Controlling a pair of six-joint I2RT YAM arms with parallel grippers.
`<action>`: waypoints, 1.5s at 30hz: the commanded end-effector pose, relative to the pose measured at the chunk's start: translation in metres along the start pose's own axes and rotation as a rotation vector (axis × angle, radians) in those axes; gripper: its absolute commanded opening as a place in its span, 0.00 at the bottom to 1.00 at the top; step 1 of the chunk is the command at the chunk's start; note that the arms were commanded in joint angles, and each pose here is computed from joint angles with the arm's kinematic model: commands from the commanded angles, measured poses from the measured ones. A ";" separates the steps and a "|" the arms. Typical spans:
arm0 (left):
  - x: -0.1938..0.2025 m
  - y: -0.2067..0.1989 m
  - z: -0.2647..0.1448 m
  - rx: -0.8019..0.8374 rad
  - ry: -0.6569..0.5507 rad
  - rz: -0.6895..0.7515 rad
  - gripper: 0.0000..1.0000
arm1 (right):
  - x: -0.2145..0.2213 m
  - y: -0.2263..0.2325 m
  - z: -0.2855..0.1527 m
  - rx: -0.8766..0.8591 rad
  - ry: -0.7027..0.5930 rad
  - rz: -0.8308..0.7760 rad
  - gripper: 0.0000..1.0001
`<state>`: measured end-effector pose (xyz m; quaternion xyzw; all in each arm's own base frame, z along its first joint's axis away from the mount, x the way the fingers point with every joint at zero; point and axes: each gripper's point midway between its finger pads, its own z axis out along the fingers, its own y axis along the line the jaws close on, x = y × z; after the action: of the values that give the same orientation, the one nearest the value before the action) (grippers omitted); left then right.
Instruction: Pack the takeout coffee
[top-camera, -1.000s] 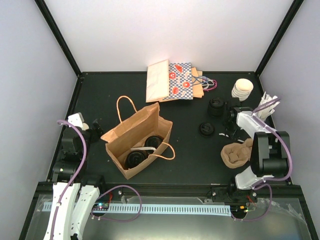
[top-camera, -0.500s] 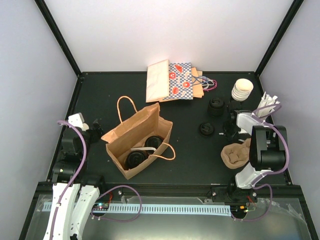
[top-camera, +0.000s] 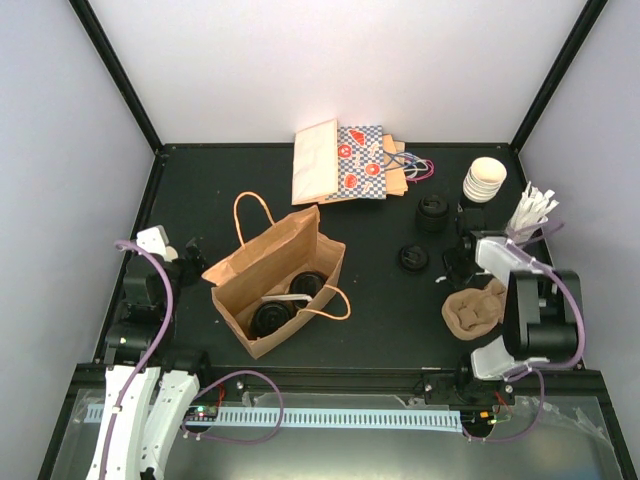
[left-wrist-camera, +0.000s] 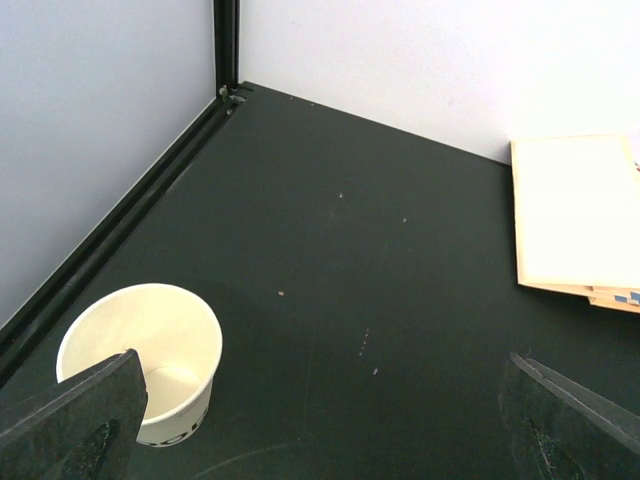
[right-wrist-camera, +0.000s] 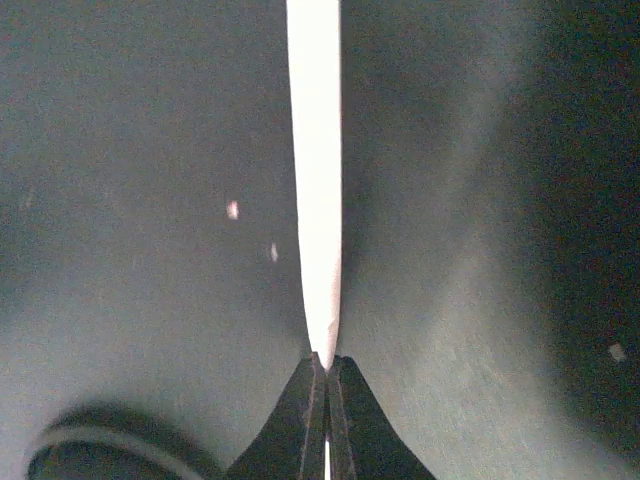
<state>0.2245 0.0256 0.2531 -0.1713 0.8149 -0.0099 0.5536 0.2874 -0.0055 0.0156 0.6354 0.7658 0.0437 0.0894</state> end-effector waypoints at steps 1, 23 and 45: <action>-0.005 -0.003 0.001 0.010 -0.013 0.010 0.99 | 0.017 -0.007 -0.030 -0.088 0.054 0.040 0.01; -0.005 0.001 0.001 -0.016 -0.014 0.012 0.99 | 0.188 0.066 -0.293 -0.874 0.359 -0.475 0.01; -0.005 -0.018 -0.002 0.094 -0.006 0.062 0.99 | 0.364 0.027 -0.388 -1.747 -0.305 -1.921 0.14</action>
<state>0.2276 0.0170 0.2494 -0.1427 0.8257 -0.0187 0.5454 0.1782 0.3669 0.3376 -0.3748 0.6968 0.3933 0.4684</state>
